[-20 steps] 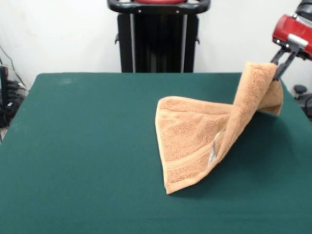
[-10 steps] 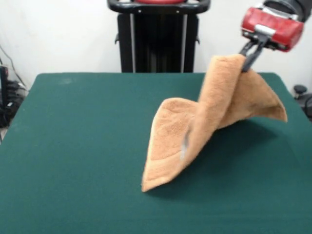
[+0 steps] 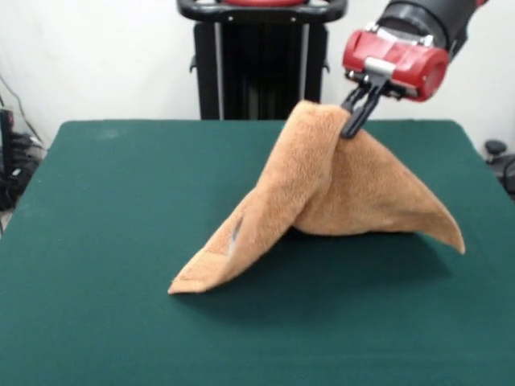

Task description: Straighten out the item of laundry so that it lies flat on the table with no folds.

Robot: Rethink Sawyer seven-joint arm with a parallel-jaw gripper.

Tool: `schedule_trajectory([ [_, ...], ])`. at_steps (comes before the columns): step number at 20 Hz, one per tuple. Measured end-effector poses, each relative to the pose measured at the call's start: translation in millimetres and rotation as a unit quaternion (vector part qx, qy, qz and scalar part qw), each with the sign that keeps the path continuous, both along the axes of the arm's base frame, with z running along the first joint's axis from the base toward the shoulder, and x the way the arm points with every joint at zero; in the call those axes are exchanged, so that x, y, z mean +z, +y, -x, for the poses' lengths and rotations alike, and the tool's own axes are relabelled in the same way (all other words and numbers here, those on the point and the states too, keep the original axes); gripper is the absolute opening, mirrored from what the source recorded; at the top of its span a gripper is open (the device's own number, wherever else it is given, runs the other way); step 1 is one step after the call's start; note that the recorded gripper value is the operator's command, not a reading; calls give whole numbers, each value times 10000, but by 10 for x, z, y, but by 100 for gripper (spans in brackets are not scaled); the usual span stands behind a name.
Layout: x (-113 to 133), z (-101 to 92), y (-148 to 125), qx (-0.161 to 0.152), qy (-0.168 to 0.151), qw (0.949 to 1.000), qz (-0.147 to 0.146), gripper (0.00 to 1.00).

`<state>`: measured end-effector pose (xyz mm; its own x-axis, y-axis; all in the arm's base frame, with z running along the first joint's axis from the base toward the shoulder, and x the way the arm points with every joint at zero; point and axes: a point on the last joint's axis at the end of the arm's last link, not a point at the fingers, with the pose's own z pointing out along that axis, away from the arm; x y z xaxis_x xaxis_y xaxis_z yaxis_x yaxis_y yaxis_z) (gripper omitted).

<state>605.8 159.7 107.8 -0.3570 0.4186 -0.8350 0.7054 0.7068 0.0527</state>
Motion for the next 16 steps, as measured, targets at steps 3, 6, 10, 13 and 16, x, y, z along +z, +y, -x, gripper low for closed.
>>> schedule_trajectory([
  [3, -136, -12, -12, -39, 38, 9998, -170, 0],
  [6, -358, -7, -25, -108, 217, 9986, -464, 0],
  [10, -520, 14, -85, -104, 423, 9971, -620, 0],
  [13, -630, 35, -169, -74, 595, 9959, -678, 0],
  [16, -685, 45, -188, -51, 664, 9953, -697, 0],
])
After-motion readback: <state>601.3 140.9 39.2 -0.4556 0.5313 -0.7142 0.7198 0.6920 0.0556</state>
